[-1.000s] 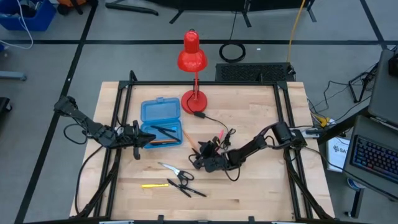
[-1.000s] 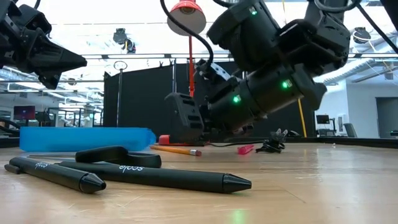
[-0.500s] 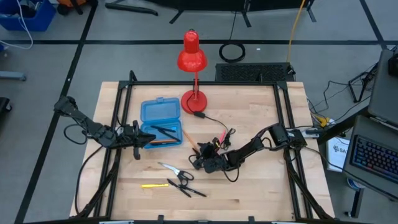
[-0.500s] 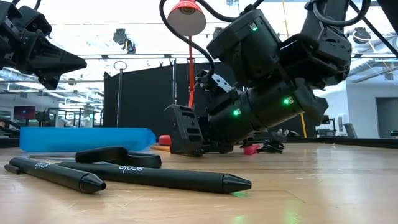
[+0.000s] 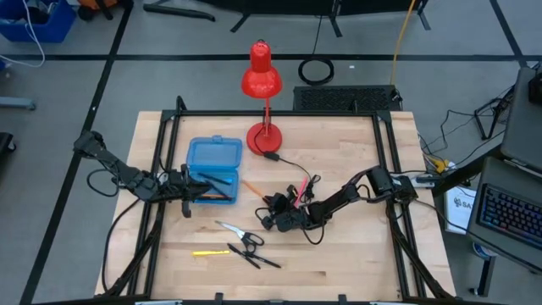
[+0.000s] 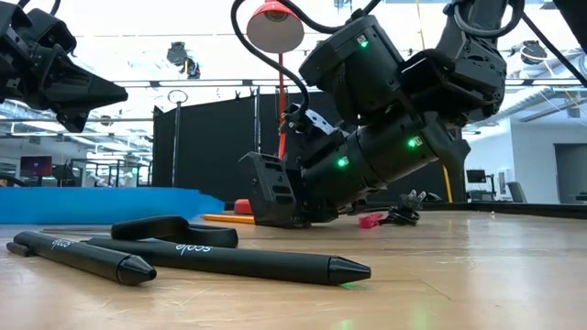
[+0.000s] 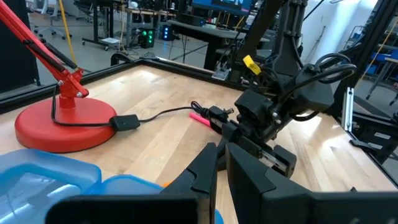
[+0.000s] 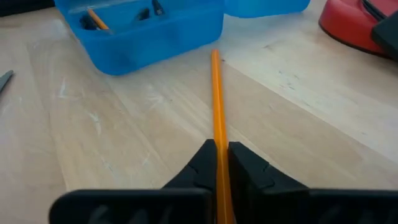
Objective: Pick & place school supplies into a supply box
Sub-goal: Put the orange pencil into the blue supply box
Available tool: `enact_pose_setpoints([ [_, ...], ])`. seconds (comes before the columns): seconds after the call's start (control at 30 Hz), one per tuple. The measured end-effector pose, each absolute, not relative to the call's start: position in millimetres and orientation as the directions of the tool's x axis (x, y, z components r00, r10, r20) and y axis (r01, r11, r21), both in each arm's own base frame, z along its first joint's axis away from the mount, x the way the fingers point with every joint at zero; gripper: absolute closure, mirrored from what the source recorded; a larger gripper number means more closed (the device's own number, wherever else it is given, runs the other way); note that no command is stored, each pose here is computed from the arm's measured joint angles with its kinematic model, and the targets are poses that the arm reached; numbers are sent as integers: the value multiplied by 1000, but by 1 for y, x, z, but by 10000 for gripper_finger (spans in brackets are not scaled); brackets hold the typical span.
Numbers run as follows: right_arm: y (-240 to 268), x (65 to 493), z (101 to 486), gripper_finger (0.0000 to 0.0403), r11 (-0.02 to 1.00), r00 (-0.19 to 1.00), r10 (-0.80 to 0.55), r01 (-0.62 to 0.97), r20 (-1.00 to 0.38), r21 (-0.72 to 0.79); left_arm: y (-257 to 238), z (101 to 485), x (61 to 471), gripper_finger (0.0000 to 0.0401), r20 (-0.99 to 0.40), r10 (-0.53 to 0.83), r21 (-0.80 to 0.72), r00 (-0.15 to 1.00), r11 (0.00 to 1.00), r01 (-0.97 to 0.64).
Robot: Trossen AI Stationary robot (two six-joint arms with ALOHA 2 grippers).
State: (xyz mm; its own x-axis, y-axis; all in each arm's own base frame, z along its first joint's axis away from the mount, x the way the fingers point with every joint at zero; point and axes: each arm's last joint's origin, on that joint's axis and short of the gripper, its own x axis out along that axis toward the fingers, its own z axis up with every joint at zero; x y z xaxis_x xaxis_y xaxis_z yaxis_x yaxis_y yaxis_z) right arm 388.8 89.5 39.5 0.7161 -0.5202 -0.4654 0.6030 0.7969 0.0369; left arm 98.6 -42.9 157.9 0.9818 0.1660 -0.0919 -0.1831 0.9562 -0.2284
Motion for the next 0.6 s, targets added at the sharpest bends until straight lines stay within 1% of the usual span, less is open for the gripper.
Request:
enact_pose_setpoints([
  [0.23, 92, 388, 43, 392, 795, 709, -550, 606, -441, -17, -43, 157, 99, 364, -98, 166, -224, 981, 957, -185],
  [0.43, 93, 389, 54, 392, 814, 723, -546, 577, -424, -63, -43, 157, 99, 364, -99, 167, -223, 981, 957, -185],
  [0.6, 92, 388, 61, 392, 807, 714, -570, 579, -408, -114, -43, 157, 98, 364, -101, 167, -221, 981, 957, -186],
])
